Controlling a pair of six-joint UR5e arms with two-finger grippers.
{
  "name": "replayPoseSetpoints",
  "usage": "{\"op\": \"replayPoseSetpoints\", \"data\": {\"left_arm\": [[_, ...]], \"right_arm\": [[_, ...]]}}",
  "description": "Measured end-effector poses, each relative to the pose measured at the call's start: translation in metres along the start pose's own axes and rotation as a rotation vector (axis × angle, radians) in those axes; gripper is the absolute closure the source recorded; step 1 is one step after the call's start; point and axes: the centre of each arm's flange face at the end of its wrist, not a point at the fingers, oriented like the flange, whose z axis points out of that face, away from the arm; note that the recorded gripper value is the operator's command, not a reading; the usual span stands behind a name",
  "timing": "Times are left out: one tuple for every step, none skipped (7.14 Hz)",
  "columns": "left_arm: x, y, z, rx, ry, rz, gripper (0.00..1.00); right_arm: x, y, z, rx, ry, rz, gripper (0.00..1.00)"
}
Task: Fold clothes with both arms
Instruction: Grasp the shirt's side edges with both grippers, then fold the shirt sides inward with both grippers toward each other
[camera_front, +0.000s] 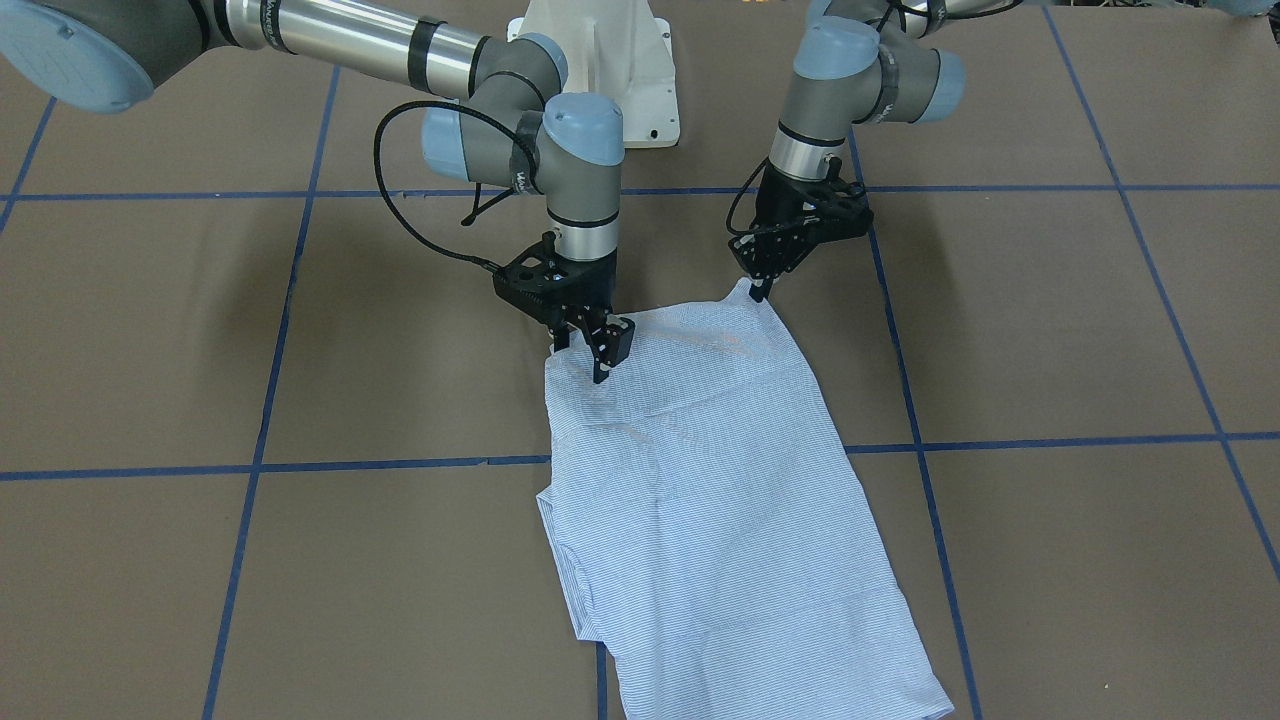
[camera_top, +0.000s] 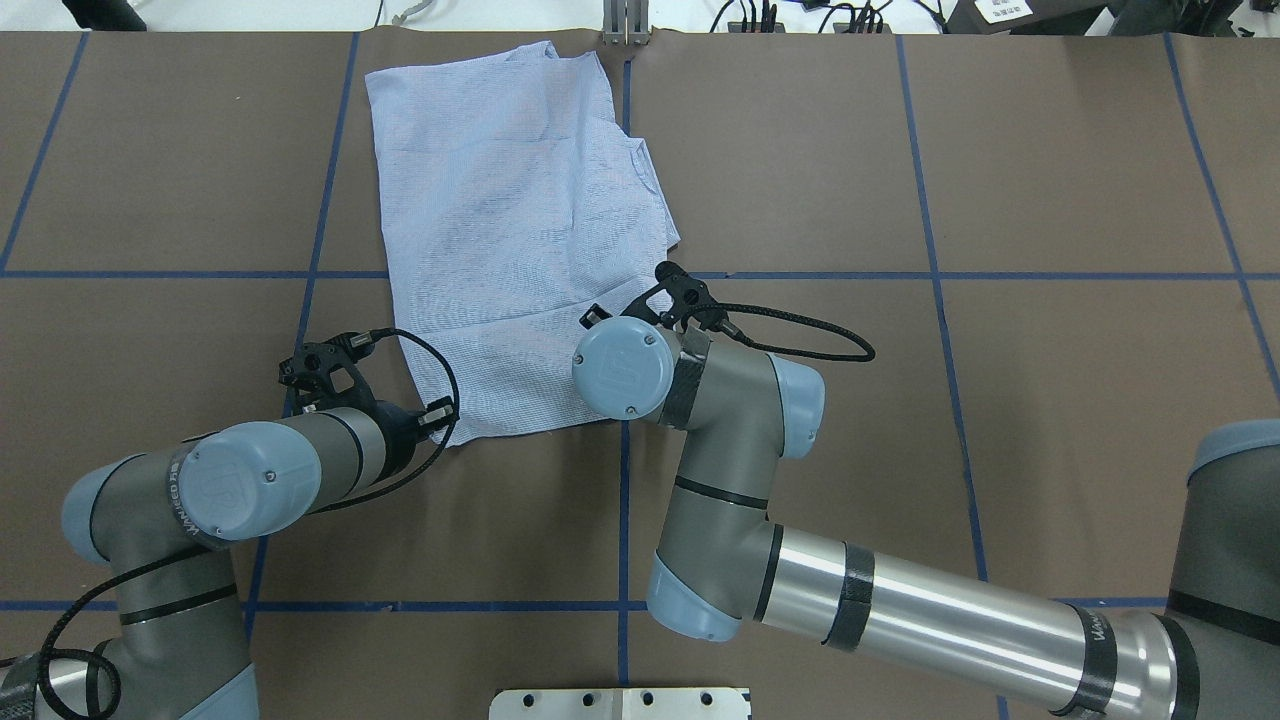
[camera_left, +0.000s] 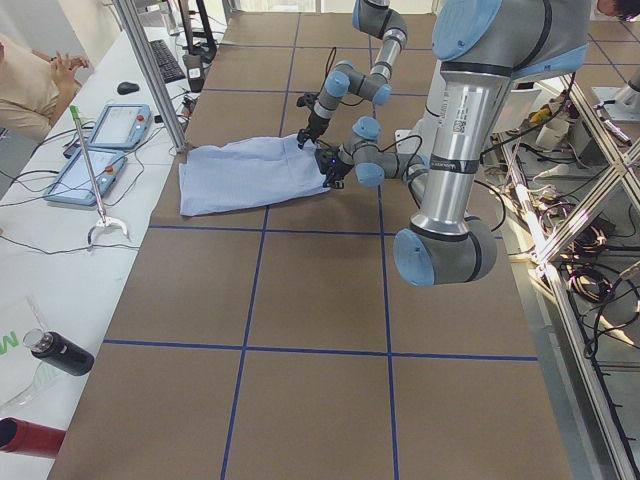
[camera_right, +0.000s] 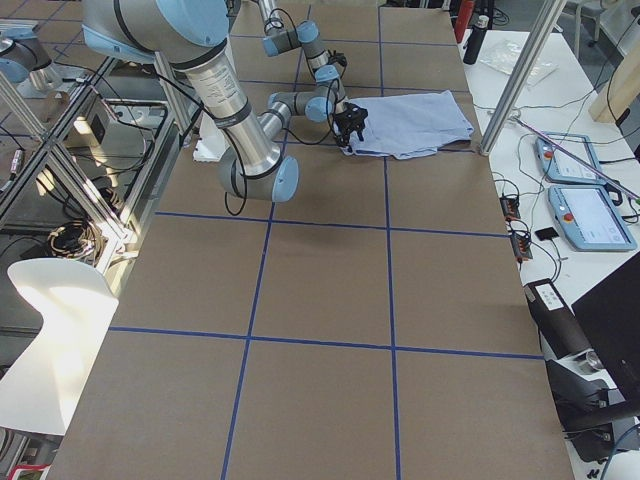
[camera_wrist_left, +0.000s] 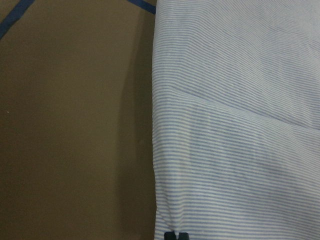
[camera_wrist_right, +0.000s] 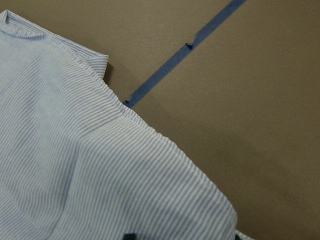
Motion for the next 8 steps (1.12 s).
{"op": "replayPoseSetpoints", "data": {"left_arm": [[0.0,0.0,0.0,0.0,0.0,0.0,1.0],[0.001,0.0,0.0,0.0,0.001,0.0,1.0],[0.002,0.0,-0.001,-0.001,0.005,0.0,1.0],[0.006,0.0,-0.005,-0.004,0.014,-0.002,1.0],[0.014,0.0,-0.019,-0.013,0.042,-0.005,1.0],[0.025,0.001,-0.042,-0.034,0.087,-0.01,1.0],[0.038,0.002,-0.073,-0.067,0.144,-0.018,1.0],[0.049,0.006,-0.107,-0.098,0.203,-0.03,1.0]], "right_arm": [[0.0,0.001,-0.001,-0.001,-0.001,0.008,1.0],[0.0,0.002,-0.001,-0.001,-0.002,0.015,1.0],[-0.001,0.002,-0.002,0.0,-0.007,0.025,1.0],[-0.002,0.0,-0.011,-0.003,-0.023,0.032,1.0],[0.005,-0.008,-0.026,-0.014,-0.05,0.038,1.0],[0.026,-0.02,-0.049,-0.034,-0.083,0.041,1.0],[0.056,-0.029,-0.082,-0.06,-0.113,0.035,1.0],[0.084,-0.026,-0.129,-0.087,-0.126,0.014,1.0]]}}
